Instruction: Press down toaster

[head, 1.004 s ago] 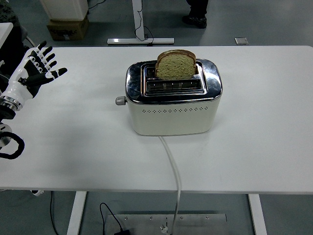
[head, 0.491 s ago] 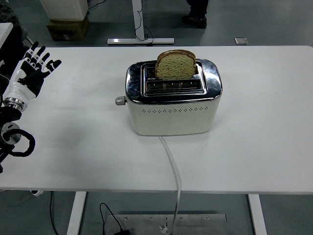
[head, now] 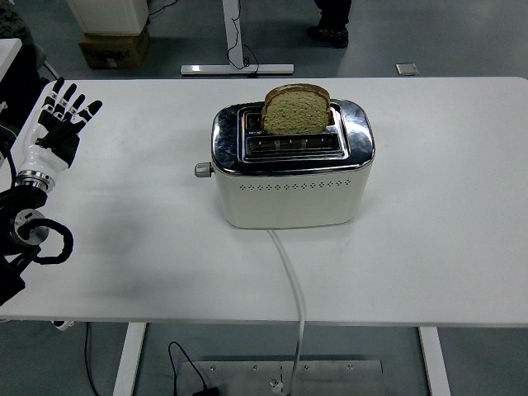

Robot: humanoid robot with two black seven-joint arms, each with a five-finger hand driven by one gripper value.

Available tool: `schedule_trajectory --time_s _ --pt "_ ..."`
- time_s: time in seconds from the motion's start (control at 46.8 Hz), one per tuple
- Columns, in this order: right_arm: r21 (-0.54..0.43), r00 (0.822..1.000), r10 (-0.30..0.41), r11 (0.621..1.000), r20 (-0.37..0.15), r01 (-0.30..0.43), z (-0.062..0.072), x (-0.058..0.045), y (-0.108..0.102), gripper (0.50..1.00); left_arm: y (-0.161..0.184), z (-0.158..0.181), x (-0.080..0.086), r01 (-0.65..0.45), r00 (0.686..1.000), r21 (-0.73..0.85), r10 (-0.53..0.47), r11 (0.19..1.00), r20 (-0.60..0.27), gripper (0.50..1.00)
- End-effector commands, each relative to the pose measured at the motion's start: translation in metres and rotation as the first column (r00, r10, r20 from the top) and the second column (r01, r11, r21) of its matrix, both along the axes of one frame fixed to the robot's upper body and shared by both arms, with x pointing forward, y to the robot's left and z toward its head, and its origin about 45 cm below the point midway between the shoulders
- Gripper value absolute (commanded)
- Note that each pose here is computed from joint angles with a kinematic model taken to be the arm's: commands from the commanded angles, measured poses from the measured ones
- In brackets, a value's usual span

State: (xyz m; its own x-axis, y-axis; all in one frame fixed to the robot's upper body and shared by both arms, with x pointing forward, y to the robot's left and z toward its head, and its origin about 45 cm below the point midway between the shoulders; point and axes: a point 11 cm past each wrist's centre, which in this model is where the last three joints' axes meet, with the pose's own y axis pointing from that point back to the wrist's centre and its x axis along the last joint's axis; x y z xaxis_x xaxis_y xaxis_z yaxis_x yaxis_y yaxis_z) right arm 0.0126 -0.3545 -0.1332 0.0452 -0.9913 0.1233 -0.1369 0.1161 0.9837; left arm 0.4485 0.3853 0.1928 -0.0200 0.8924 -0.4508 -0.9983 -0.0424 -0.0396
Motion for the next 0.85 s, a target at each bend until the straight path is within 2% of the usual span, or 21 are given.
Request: schedule_trajectory --time_s 0.0,0.15,0.256,0.363,0.705,0.833 --pt "0.000 1.000 0.000 1.000 0.000 0.000 0.000 0.000 0.000 0.998 0.003 0.000 0.001 -0.015 1.000 -0.011 0.015 1.000 0.005 1.000" --pt "0.001 1.000 0.002 1.000 0.001 -0.002 0.000 0.001 0.000 0.998 -0.003 -0.019 0.000 -0.019 0.998 -0.017 0.018 1.000 -0.064 1.000" --pt "0.001 1.000 0.000 1.000 0.002 0.000 0.000 0.001 0.000 0.998 -0.009 -0.026 0.000 -0.018 0.997 -0.024 0.016 1.000 -0.079 1.000" --pt "0.001 1.000 0.001 1.000 0.008 -0.001 0.000 0.004 0.001 0.998 -0.012 -0.027 0.001 -0.013 0.997 -0.030 0.011 0.999 -0.079 1.000" --pt "0.001 1.000 0.012 1.000 0.009 -0.012 0.000 0.005 0.001 0.998 -0.013 -0.015 0.005 -0.004 1.000 -0.105 0.002 0.994 -0.017 1.000" --pt "0.001 1.000 0.014 1.000 0.011 -0.014 0.000 0.007 0.001 0.998 -0.007 -0.016 0.004 -0.018 1.000 -0.097 0.016 0.995 -0.020 1.000"
